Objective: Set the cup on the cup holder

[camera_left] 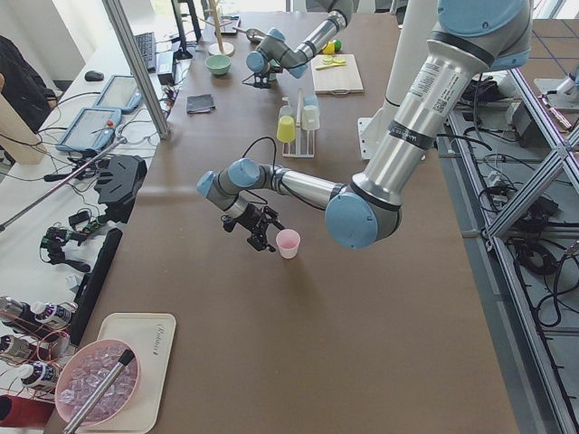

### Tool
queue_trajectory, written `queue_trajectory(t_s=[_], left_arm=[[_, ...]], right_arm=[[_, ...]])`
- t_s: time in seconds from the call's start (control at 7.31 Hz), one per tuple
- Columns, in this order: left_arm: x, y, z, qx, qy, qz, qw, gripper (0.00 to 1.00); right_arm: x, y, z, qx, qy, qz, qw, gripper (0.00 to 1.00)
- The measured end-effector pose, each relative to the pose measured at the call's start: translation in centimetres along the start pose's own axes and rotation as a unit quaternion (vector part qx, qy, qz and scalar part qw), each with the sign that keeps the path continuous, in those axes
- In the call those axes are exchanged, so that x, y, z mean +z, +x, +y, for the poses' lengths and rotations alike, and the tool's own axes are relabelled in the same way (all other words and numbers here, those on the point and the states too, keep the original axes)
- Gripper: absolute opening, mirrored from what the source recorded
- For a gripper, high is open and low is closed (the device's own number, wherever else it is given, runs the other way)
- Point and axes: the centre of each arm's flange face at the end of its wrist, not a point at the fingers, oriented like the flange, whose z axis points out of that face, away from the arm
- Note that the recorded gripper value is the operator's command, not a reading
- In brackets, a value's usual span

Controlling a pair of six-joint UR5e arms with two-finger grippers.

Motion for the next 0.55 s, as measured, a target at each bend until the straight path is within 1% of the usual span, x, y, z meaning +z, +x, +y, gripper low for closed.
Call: queue_trajectory(t_s=[0.27,0.55], left_arm=[[0.73,-0.68,-0.26,-0.004,-0.014,0.003,0.9999,0.98],[0.57,-0.58,-0.71,-0.019,-0.031,0.008,0.9993,0.98]], right_arm=[[0.51,-0.27,-0.14,-0.002,-0.003,0.000,1.0000,1.00],[1.09,-0.50,-0.19,-0.005,-0.008,0.000,1.0000,1.00]])
